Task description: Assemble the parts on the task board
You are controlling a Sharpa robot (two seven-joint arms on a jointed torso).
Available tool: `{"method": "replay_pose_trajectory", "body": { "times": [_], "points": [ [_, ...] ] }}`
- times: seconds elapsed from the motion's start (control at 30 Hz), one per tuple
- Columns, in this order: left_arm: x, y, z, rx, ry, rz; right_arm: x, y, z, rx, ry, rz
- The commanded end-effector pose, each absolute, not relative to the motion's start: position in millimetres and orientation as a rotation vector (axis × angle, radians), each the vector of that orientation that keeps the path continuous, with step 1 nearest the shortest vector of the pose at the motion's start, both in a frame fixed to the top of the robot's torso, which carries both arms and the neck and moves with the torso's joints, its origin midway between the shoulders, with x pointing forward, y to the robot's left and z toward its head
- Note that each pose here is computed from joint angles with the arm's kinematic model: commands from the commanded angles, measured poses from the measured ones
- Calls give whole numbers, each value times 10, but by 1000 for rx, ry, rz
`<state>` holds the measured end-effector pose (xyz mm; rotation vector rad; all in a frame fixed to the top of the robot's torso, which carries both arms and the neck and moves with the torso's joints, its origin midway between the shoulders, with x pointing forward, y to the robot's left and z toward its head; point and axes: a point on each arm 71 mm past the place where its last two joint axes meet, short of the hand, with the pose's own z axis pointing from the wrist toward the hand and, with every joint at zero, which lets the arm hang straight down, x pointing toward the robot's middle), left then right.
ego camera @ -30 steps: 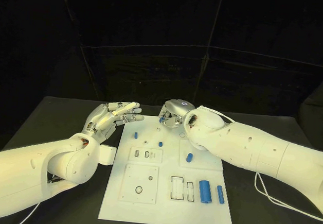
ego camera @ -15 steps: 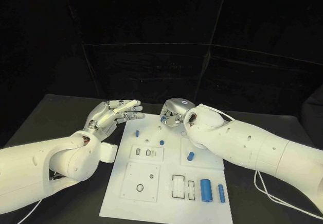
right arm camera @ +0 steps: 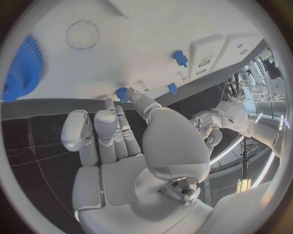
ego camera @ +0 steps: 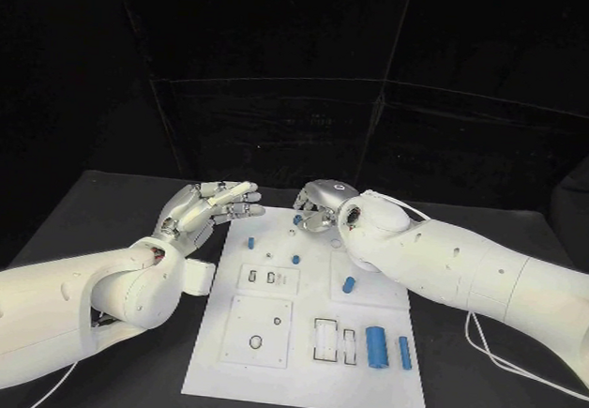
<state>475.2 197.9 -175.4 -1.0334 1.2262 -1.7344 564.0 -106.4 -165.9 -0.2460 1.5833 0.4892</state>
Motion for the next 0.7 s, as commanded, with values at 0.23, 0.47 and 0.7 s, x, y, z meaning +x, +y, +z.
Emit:
{"method": "replay_pose_trajectory", "body": {
  "times": [0.23,0.47,0.7],
  "points": [
    [4752,2013,-1688,-990,1156,-1765,5591,-1252,-1562,-190,1514,513],
    [4757,2044,-1681,-991,1157,-1767,5496,-1681,-1460,-88,1540,509],
    [4768,2058,-1681,-990,1156,-1770,5412,-2086,-1432,6,1612,471]
  ]
}}
